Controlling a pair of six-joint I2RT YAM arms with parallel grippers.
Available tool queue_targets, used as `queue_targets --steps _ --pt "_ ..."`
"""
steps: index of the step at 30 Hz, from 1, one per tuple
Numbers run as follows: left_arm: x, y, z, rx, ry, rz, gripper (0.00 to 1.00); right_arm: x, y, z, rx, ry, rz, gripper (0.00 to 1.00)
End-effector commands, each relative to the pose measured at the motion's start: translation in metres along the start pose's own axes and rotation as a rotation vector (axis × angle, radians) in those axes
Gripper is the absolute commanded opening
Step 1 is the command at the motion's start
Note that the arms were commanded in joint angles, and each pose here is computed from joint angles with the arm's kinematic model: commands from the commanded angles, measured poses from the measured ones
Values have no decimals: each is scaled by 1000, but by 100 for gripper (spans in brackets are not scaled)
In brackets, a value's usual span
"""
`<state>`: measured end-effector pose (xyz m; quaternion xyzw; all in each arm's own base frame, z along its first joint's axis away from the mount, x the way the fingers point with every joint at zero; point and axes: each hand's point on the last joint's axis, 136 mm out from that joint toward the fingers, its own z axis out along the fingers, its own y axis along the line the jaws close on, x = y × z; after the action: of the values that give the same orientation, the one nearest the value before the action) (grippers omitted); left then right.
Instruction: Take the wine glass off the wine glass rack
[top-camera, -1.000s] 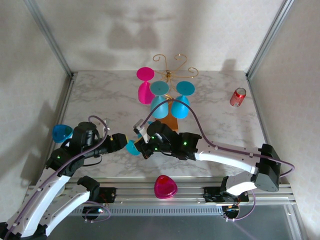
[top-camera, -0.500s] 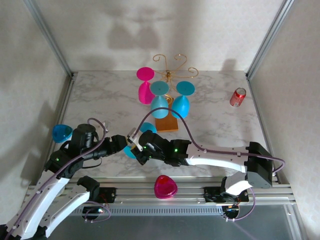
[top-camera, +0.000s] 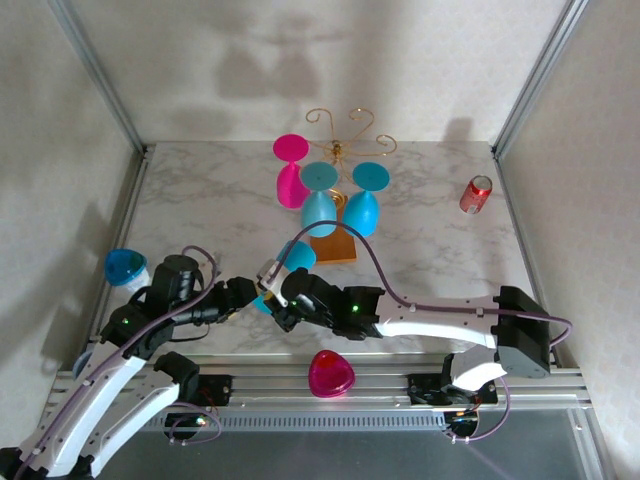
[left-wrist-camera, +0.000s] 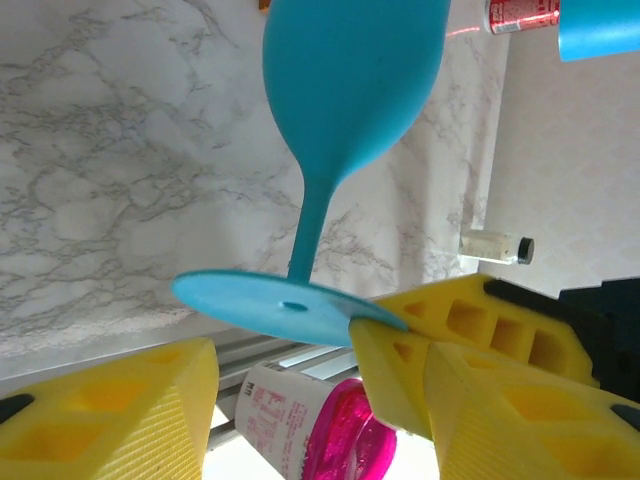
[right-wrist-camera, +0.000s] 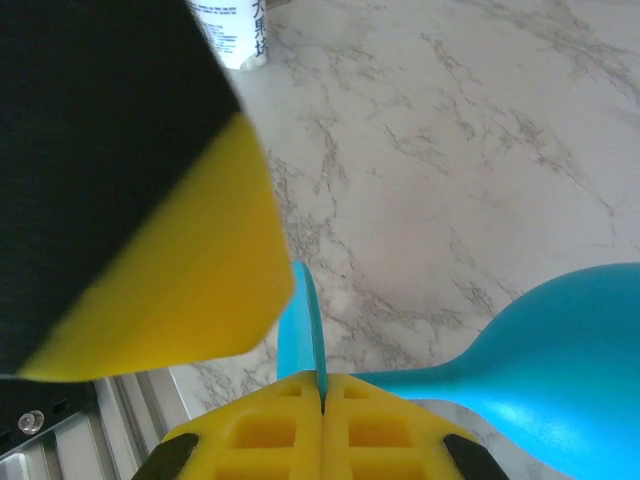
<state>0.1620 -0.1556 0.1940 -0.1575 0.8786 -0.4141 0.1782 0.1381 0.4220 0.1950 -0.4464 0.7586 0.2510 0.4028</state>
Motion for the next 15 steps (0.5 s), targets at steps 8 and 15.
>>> queue_targets --steps 8,15 --pt "-3 -7 9 48 16 -75 52 -9 11 -11 19 -77 -79 0" --pt "0 -5 14 42 46 -106 51 -10 11 -13 38 -92 -109 0"
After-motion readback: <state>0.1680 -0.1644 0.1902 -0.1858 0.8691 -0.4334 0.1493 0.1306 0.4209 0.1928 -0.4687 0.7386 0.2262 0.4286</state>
